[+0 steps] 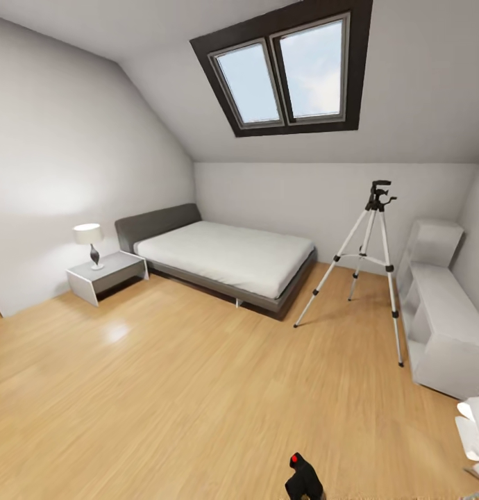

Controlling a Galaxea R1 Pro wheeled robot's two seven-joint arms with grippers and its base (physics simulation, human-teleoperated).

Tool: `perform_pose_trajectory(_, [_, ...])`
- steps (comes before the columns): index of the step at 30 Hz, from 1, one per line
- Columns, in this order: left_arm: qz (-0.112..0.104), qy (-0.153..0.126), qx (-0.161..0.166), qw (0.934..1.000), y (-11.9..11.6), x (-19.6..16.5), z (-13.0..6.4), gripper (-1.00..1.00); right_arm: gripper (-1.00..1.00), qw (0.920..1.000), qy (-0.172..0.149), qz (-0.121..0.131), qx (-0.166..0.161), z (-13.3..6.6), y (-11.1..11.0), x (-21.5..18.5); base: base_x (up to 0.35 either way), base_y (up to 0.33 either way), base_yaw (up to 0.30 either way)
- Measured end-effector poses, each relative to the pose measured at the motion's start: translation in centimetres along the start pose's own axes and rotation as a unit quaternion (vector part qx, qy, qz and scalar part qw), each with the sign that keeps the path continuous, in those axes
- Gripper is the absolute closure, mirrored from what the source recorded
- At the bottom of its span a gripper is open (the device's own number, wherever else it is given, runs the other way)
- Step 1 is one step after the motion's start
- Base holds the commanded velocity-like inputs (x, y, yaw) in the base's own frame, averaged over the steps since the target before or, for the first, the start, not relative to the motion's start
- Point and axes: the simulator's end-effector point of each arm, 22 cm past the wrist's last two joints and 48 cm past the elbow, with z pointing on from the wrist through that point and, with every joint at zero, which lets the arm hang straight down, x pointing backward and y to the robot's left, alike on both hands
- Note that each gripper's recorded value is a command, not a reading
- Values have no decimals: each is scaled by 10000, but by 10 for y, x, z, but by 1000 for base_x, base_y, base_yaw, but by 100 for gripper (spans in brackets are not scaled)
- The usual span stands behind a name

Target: Attach the digital camera to the camera tripod in the bedroom.

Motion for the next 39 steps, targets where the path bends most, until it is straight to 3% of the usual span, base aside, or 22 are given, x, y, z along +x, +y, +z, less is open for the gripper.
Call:
perform_pose_trajectory(12, [-1, 1, -1, 10000, 0, 0, 0, -100, -100, 10000, 1, -3, 1, 0, 0, 0, 0, 0, -186])
perform_pose_trajectory(39, [-4, 0, -5, 10000, 1, 0, 0, -100, -100, 10000, -4, -88, 15, 0, -2, 0, 0, 0, -10])
